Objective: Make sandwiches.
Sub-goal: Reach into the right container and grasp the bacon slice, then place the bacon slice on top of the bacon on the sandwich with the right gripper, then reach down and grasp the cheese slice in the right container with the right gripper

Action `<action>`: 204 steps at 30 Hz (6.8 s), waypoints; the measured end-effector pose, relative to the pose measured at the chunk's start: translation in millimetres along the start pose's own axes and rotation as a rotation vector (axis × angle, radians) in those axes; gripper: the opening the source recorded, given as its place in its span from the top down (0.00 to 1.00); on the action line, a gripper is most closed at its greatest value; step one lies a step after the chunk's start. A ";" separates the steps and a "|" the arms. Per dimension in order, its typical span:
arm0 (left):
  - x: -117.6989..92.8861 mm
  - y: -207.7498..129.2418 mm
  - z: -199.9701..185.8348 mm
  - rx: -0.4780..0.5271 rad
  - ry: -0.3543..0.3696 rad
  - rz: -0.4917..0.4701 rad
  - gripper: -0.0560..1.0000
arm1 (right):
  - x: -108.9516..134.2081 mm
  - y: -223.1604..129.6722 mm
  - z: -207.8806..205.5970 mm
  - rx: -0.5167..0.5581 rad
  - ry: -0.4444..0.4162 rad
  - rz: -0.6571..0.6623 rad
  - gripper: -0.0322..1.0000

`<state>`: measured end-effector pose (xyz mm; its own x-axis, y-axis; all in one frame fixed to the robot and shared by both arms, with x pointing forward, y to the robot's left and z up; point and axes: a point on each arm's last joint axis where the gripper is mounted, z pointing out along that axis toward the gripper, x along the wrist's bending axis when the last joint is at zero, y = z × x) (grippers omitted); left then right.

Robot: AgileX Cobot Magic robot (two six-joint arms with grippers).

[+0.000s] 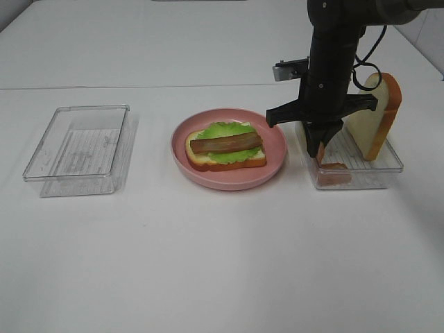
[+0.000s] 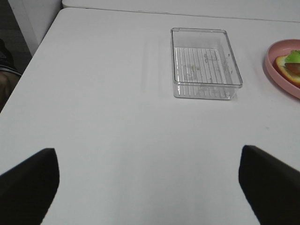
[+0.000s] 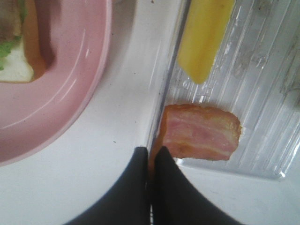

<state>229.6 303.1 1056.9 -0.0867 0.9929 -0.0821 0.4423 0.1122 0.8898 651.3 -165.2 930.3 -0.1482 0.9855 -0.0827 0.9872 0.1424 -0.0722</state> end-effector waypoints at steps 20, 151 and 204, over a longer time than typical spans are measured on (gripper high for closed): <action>0.0 0.0 0.0 0.000 0.000 0.000 0.04 | -7.9 -7.3 -33.9 -0.068 -0.035 -0.036 0.94; 0.0 0.0 0.0 0.000 0.000 0.000 0.04 | 115.3 -9.5 -54.0 -0.561 -0.244 -0.362 0.02; 0.0 0.0 0.0 0.000 0.000 0.000 0.04 | -0.5 36.3 -22.4 -0.289 -0.003 -0.108 0.02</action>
<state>229.6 303.1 1056.9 -0.0867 0.9929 -0.0821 0.4423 0.1122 0.8898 688.5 -158.4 949.9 -0.2526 0.9631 -0.0926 0.9417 0.2667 0.2051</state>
